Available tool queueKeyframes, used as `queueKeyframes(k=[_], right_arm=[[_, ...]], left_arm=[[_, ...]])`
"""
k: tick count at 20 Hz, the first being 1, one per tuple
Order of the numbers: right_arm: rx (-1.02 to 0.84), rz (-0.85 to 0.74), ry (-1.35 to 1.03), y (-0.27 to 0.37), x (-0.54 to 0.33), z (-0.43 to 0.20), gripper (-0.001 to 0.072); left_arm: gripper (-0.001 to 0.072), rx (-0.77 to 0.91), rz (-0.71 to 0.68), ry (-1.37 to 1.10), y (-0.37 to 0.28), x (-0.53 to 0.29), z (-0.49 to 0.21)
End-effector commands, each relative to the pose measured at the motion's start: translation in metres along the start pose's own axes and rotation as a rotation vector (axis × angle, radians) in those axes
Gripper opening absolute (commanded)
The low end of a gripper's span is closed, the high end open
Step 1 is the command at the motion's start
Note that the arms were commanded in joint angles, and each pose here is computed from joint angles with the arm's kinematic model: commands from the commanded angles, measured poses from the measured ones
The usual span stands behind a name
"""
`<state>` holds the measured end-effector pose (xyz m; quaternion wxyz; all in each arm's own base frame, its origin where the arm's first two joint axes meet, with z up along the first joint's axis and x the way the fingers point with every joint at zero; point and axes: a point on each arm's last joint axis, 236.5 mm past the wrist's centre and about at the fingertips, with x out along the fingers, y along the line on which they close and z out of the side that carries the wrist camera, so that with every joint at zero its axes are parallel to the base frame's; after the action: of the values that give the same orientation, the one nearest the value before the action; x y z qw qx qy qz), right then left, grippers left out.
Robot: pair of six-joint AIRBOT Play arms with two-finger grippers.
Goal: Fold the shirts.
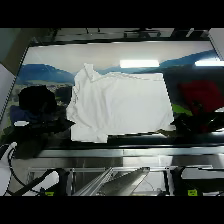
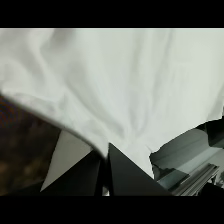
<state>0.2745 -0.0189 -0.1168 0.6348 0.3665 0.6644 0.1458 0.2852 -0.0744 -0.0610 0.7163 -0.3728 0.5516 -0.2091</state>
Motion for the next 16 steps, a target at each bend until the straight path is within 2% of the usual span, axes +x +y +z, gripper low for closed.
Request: queueKeyframes(k=[1, 5, 11, 12, 13, 14, 16], right_arm=[[0.015, 0.005, 0.006, -0.004, 0.001, -0.002, 0.0295], [0.022, 0.028, 0.065, 0.0, 0.019, -0.01, 0.0294], [-0.004, 0.158, 0.014, 0.032, 0.019, 0.003, 0.028], [-0.004, 0.161, 0.018, 0.032, 0.019, 0.002, 0.0127], [-0.005, 0.168, 0.027, 0.034, 0.018, 0.0, 0.0046], [-0.005, 0.174, 0.033, 0.035, 0.018, -0.002, 0.0014], [-0.002, 0.206, 0.011, 0.045, 0.014, 0.003, 0.0014]], left_arm=[[0.0029, 0.003, 0.005, -0.006, 0.001, 0.0, 0.002], [0.0029, 0.003, 0.011, -0.013, 0.002, 0.0, 0.003], [0.0029, 0.002, 0.006, -0.009, 0.001, 0.0, 0.002], [0.0029, 0.002, 0.005, -0.009, 0.001, 0.0, 0.002], [0.0029, 0.001, 0.004, -0.009, 0.001, 0.0, 0.002], [0.0029, -0.001, -0.005, -0.01, -0.002, 0.0, 0.003], [0.0028, -0.02, -0.07, -0.038, -0.017, -0.002, 0.01]])
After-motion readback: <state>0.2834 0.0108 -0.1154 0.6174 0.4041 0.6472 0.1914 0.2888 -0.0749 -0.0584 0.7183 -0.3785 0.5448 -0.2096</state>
